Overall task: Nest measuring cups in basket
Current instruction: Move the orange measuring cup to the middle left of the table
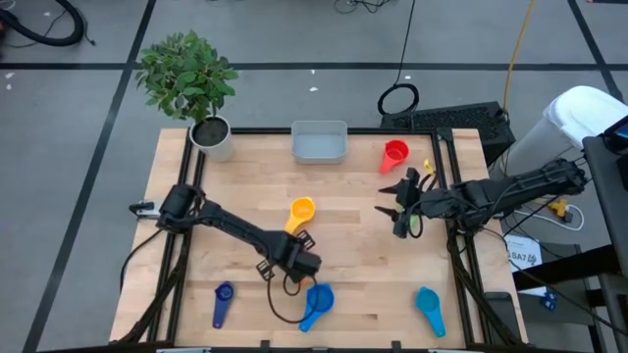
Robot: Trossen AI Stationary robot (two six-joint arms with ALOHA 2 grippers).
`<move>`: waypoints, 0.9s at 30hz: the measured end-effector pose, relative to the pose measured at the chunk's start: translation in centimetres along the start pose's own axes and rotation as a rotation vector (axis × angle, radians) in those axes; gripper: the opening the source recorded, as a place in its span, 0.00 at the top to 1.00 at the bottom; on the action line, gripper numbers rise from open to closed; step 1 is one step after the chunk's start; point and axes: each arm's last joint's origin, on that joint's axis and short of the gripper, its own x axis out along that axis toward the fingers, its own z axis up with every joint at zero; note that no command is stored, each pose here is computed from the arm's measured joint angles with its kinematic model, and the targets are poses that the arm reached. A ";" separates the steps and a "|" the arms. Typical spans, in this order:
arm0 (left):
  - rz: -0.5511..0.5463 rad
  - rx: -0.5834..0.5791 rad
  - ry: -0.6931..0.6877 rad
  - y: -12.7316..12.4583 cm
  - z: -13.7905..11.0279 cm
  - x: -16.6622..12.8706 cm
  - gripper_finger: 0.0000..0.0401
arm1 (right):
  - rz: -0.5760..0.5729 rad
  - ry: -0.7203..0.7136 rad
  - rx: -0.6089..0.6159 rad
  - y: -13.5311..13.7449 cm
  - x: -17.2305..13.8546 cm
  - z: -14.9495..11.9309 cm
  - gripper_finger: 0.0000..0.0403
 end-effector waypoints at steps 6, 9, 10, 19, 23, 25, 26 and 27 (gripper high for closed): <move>-0.065 -0.097 0.098 -1.6 -0.7 -0.3 0.97 | -0.109 0.024 0.006 -1.5 -0.6 -0.4 0.44; -0.067 -0.140 0.117 -2.5 -1.8 -0.3 0.97 | -0.127 0.017 0.018 -2.0 -0.7 -0.3 0.44; -0.071 -0.157 0.122 -2.9 -2.4 -0.4 0.98 | -0.131 0.016 0.013 -2.1 -0.7 -0.3 0.44; -0.060 -0.294 0.099 -6.1 -7.8 -0.3 0.98 | -0.170 0.025 0.008 -2.8 -0.6 -0.3 0.44; -0.045 -0.357 0.088 -6.9 -9.9 0.0 0.98 | -0.214 0.068 -0.002 -3.6 -0.4 -0.6 0.44; -0.041 -0.388 0.076 -7.2 -10.9 -0.1 0.98 | -0.245 0.100 -0.015 -4.1 -0.2 -0.8 0.44; -0.037 -0.406 0.064 -7.2 -11.3 -0.2 0.98 | -0.263 0.121 -0.022 -4.4 -0.1 -0.9 0.44; -0.028 -0.426 0.041 -7.2 -11.7 -0.3 0.98 | -0.281 0.149 -0.029 -4.8 0.1 -1.0 0.44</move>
